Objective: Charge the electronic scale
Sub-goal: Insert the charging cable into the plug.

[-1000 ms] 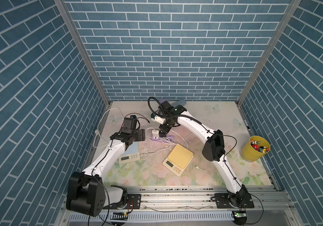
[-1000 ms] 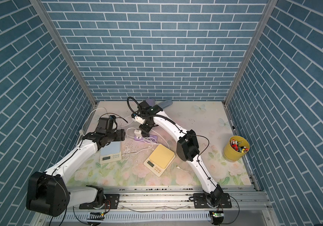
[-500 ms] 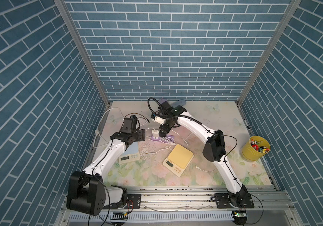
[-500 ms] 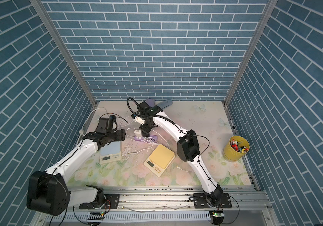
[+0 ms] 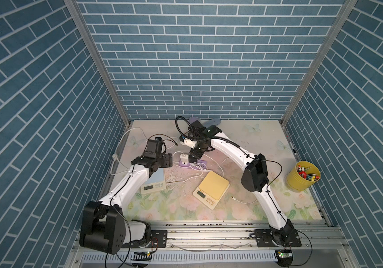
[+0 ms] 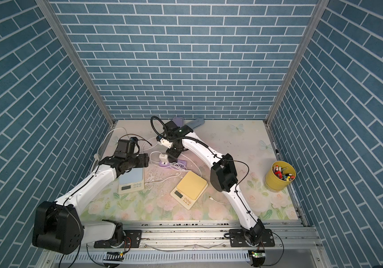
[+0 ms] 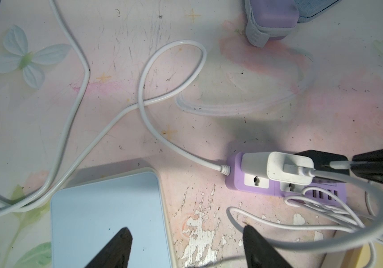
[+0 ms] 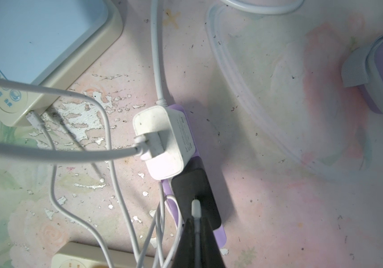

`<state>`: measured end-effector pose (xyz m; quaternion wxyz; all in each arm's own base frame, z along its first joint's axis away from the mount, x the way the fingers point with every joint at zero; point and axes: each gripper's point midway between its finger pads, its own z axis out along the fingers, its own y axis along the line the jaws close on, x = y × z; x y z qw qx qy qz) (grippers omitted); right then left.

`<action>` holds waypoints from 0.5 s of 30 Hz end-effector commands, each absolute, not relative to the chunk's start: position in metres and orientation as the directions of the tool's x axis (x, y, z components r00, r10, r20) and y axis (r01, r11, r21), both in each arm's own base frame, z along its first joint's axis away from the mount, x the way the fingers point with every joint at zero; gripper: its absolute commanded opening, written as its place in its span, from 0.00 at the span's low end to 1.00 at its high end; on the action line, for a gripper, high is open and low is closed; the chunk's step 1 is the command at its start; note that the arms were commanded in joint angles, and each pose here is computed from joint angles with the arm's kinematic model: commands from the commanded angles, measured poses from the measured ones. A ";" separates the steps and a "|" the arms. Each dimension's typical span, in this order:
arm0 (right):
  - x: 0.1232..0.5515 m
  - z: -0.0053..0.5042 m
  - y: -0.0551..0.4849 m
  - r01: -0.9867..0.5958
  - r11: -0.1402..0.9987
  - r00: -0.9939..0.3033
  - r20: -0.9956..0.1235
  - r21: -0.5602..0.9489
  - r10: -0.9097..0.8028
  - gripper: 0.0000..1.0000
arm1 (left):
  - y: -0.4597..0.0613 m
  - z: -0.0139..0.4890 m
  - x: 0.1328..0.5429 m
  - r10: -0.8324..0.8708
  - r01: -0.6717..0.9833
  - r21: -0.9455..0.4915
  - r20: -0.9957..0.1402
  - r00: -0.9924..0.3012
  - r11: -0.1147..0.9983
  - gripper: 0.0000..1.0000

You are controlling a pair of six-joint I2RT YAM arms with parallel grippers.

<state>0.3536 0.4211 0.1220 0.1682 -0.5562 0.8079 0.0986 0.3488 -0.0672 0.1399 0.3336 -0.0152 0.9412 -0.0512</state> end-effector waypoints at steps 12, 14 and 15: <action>0.329 0.089 0.384 -0.962 0.274 -0.272 -0.164 0.013 -0.948 0.00 | -0.069 0.142 0.356 -0.073 0.007 -0.124 -0.625 -0.778 0.992 0.78; 0.331 0.089 0.386 -0.964 0.267 -0.265 -0.168 0.010 -0.950 0.00 | -0.070 0.142 0.356 -0.073 0.010 -0.128 -0.626 -0.777 0.992 0.78; 0.331 0.090 0.389 -0.965 0.262 -0.261 -0.174 0.021 -0.949 0.00 | -0.070 0.140 0.356 -0.074 0.010 -0.130 -0.623 -0.779 0.991 0.78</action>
